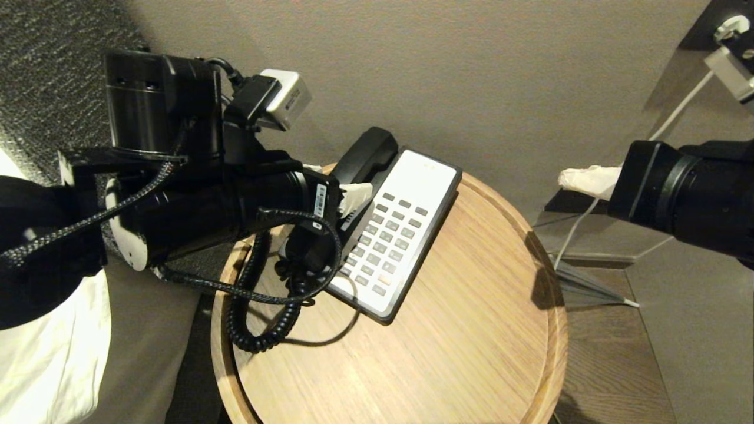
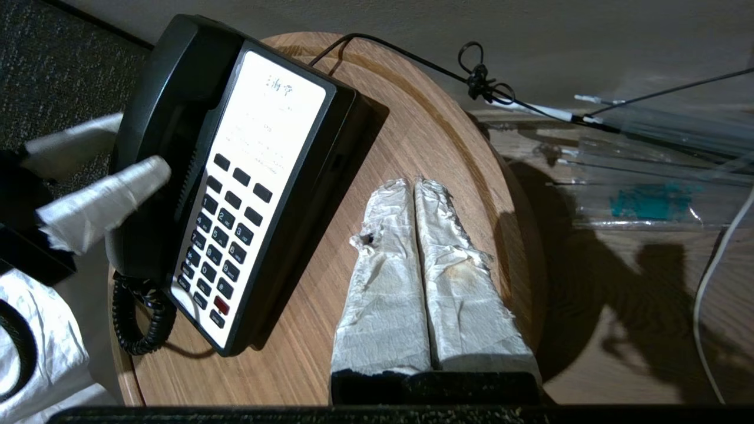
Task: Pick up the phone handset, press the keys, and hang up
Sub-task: Put the handset back, then end the call using the dial pad
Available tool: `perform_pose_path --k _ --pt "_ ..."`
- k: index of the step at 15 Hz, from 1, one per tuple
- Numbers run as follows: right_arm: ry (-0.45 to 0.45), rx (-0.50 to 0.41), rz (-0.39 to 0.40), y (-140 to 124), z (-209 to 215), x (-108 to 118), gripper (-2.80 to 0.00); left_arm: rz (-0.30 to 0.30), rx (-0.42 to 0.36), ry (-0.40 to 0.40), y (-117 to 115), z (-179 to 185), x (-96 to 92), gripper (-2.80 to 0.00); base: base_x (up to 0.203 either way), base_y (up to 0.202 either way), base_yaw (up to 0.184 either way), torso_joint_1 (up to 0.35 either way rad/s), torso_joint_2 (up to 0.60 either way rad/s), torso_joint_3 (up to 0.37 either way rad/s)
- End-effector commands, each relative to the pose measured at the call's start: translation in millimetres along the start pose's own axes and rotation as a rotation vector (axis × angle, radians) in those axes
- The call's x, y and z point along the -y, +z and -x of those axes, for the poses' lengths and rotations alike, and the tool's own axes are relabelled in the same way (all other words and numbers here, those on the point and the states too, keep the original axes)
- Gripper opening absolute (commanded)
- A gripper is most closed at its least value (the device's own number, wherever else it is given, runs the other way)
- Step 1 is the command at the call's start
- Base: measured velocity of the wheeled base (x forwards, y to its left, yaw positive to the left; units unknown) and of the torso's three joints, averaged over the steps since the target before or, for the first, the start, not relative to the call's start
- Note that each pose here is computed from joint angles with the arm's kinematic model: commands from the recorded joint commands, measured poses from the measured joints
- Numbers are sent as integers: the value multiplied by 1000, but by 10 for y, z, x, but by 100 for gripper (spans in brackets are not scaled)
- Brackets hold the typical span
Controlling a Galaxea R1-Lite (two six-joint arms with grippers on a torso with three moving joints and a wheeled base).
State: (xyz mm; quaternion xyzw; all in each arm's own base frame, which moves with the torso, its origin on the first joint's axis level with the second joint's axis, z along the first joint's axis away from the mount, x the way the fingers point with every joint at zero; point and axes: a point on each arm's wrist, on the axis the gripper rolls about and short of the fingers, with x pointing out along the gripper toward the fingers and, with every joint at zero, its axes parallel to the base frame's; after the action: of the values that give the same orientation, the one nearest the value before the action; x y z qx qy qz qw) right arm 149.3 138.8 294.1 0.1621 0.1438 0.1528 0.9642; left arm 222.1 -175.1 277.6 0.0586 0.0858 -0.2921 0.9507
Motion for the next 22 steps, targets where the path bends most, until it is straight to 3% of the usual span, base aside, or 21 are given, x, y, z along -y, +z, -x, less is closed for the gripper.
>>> perform_pose_path --k 1,5,6,8,10,12,18,22 --pt "-3 -1 -1 -11 11 12 -280 4 47 4 75 65 -12 0 0 0 0 0 0 0" --pt "-10 -14 5 -63 18 42 -280 37 90 6 127 329 -36 0 0 0 0 0 0 0" --pt "-12 -18 7 -81 36 61 -280 51 91 6 105 417 -42 -280 0 0 0 0 0 0" --pt "-15 -26 11 -119 64 94 -280 92 84 14 38 545 -69 -280 0 0 0 0 0 0" --pt "-17 -31 14 -139 61 103 -280 188 81 40 -10 629 -101 -280 0 0 0 0 0 0" --pt "-18 -33 15 -151 77 117 -280 256 96 125 -24 697 -168 -280 0 0 0 0 0 0" --pt "-22 -44 21 -195 91 147 -280 299 152 332 -125 1075 -460 -280 0 0 0 0 0 0" --pt "-22 -41 22 -185 94 143 -280 367 209 492 -167 1309 -604 -280 0 0 0 0 0 0"
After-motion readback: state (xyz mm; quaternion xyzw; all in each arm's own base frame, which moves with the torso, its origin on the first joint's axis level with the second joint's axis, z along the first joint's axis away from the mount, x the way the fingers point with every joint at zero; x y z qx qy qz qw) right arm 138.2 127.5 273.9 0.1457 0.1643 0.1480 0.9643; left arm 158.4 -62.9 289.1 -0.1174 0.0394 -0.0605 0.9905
